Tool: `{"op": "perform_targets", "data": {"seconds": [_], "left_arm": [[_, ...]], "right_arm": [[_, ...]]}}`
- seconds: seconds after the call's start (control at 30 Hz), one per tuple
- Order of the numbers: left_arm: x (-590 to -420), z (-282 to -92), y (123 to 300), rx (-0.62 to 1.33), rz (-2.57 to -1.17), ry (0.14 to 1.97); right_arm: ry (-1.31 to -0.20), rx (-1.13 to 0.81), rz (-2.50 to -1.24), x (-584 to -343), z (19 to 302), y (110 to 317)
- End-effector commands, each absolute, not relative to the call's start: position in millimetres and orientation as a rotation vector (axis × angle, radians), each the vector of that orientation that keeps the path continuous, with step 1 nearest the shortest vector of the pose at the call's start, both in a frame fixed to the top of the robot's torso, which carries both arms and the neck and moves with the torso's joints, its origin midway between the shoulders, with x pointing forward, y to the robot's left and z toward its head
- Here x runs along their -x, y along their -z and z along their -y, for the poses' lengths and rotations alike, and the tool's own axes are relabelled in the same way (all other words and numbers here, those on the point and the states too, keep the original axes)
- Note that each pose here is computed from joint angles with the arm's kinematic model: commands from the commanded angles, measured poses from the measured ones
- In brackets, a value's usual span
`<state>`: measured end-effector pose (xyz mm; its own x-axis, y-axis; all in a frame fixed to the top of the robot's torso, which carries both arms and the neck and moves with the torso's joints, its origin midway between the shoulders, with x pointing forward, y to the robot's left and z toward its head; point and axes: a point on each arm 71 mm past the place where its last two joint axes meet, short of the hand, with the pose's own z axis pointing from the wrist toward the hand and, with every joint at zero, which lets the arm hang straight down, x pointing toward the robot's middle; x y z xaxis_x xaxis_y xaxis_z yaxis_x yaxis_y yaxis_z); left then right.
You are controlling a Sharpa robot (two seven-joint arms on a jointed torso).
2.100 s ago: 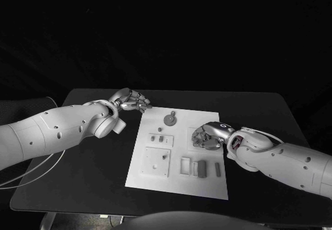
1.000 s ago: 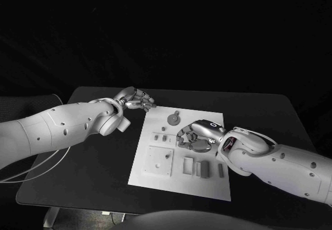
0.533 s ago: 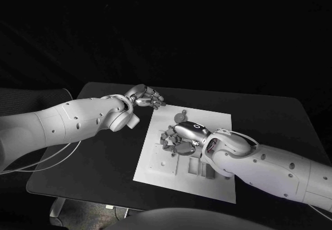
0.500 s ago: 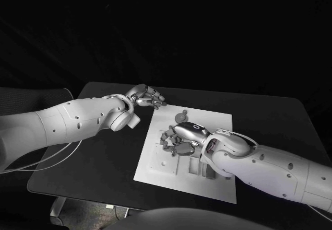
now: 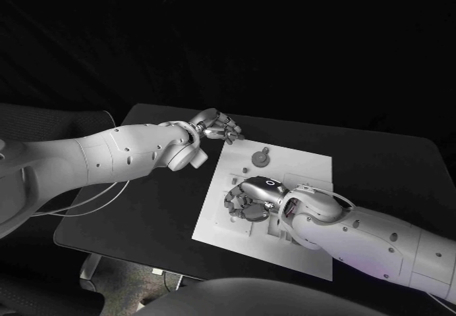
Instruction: Assemble the parts on the task board
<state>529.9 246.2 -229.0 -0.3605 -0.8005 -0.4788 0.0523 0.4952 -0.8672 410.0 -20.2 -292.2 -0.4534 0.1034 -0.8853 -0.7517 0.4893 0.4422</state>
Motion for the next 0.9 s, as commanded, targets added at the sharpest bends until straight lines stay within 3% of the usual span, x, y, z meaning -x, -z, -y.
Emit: {"op": "perform_targets", "data": {"seconds": [0.03,0.9], "left_arm": [[-530.7,-244.2,227.0,0.635,-1.692,1.044],[-530.7,-241.6,226.3,0.627,-1.692,1.048]], "right_arm": [[-1.102,0.607,-1.787,-407,19,296],[-1.059,0.683,-1.772,-405,13,316]]}}
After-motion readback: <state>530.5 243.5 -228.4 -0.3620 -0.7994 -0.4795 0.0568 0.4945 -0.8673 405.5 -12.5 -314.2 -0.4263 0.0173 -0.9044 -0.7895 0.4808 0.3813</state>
